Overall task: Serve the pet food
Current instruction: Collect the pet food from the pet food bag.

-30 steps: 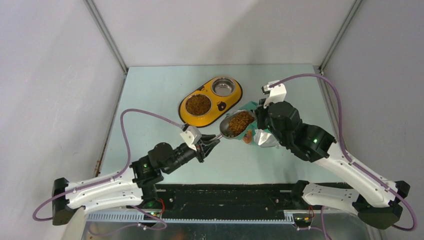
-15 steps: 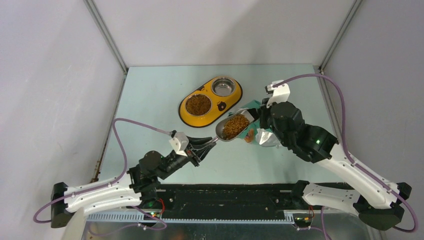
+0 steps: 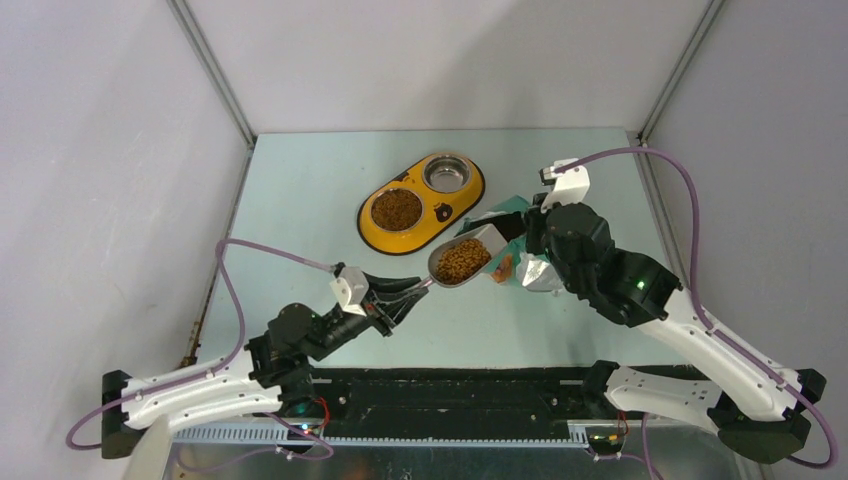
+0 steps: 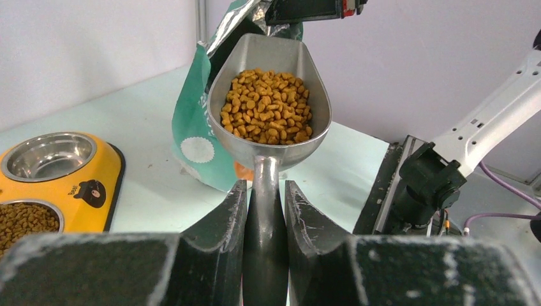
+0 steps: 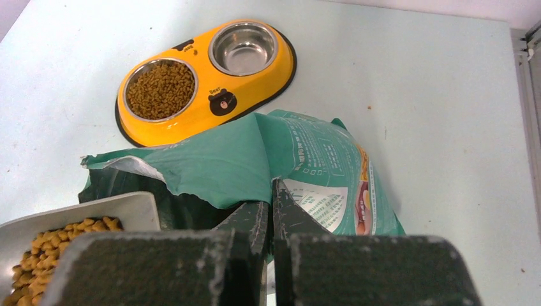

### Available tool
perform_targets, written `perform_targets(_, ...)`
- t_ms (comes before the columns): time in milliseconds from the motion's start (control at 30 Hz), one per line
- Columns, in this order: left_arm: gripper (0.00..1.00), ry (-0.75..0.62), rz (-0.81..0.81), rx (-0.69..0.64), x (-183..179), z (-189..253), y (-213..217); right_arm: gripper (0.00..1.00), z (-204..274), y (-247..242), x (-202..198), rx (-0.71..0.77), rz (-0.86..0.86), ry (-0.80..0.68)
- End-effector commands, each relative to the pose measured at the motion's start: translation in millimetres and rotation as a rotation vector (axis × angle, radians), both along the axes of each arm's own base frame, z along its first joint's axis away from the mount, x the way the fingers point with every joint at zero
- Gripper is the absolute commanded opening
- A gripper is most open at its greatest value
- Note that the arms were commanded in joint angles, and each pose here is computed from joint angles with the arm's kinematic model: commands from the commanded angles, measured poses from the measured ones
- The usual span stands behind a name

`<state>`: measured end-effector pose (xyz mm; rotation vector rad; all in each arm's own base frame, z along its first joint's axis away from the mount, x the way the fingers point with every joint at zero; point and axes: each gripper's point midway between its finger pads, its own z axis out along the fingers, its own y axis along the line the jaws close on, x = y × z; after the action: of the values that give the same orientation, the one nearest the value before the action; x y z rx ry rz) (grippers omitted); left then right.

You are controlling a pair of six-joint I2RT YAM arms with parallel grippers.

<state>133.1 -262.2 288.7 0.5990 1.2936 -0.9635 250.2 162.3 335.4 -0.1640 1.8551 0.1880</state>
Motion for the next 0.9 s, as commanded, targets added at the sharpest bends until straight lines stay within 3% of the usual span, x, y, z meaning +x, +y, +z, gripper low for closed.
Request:
perform_targets(0, 0.0, -0.059, -0.04, -0.134, -13.0, 54.2, 9.7, 0.0, 32.8, -23.7, 4.2, 0.062, -0.103, -0.102)
perform_targets(267, 0.0, -0.089, -0.018, -0.198, -14.4, 71.1, 23.4, 0.0, 37.4, -32.9, 3.2, 0.071, -0.133, -0.116)
perform_targets(600, 0.0, -0.122, -0.105, -0.117, -7.2, 64.0, -40.7, 0.0, 40.4, -23.1, 5.3, 0.104, -0.088, -0.117)
perform_targets(867, 0.0, -0.099, 0.047, -0.106, 26.5, 79.6, -52.2, 0.0, 44.9, -23.9, 14.7, 0.101, -0.107, -0.137)
